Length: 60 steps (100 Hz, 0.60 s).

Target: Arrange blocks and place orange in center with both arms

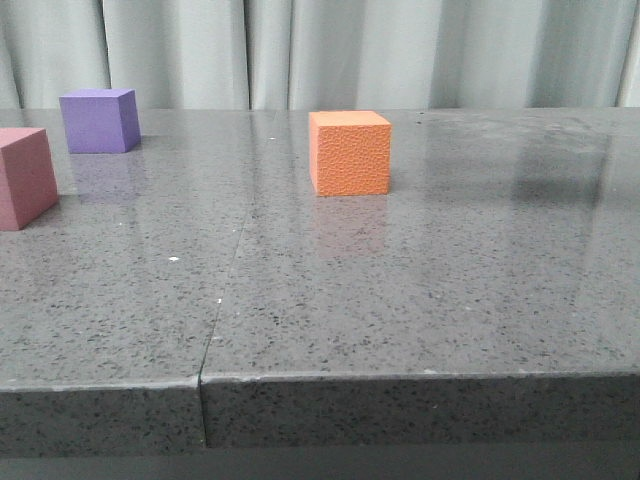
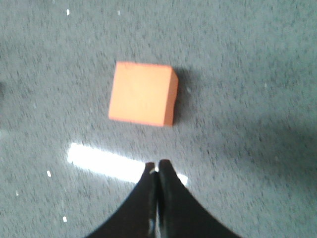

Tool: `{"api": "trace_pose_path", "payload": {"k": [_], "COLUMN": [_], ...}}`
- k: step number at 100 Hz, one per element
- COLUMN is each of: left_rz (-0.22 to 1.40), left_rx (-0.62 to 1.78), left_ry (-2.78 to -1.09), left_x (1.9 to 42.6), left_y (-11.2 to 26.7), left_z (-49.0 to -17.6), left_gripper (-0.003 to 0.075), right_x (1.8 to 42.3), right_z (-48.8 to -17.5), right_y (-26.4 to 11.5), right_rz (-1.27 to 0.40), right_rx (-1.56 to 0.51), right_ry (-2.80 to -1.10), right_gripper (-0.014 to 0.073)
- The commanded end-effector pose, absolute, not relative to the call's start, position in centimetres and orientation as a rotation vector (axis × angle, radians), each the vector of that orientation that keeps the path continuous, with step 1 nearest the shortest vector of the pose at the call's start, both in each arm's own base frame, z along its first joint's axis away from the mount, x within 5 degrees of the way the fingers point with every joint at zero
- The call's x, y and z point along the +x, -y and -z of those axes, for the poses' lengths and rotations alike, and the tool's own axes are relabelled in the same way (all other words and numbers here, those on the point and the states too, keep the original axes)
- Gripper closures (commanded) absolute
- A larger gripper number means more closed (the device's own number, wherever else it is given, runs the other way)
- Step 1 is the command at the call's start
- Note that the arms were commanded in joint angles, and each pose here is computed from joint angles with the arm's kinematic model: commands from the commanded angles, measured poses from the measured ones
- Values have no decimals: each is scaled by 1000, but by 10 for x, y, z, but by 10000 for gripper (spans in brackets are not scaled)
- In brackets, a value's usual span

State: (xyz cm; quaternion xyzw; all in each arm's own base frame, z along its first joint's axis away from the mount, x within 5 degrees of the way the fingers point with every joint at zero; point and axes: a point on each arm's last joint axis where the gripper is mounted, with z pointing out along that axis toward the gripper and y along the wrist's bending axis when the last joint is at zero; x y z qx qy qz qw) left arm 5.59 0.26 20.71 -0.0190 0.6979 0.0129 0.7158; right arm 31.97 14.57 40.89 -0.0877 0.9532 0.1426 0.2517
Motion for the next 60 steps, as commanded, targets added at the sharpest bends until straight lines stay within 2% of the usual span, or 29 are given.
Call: {"api": "trace_pose_path", "payload": {"k": [1, 46, 60], "left_rz": [-20, -20, -20], "left_rx": [-47, -47, -43], "left_ry": [-1476, -1476, -1391], "left_x": [55, 55, 54], "left_y": [-2, -2, -2], "left_z": [-203, -203, -210], "left_gripper": [741, 741, 741], "right_x": [291, 216, 187], "right_z": [-429, -397, -380], "right_y": [-133, -98, -85], "right_rz": [-391, -428, -443], "right_rx": [-268, -241, -221], "right_ry": [-2522, -2249, -2155], "right_gripper": [664, 664, 664]}}
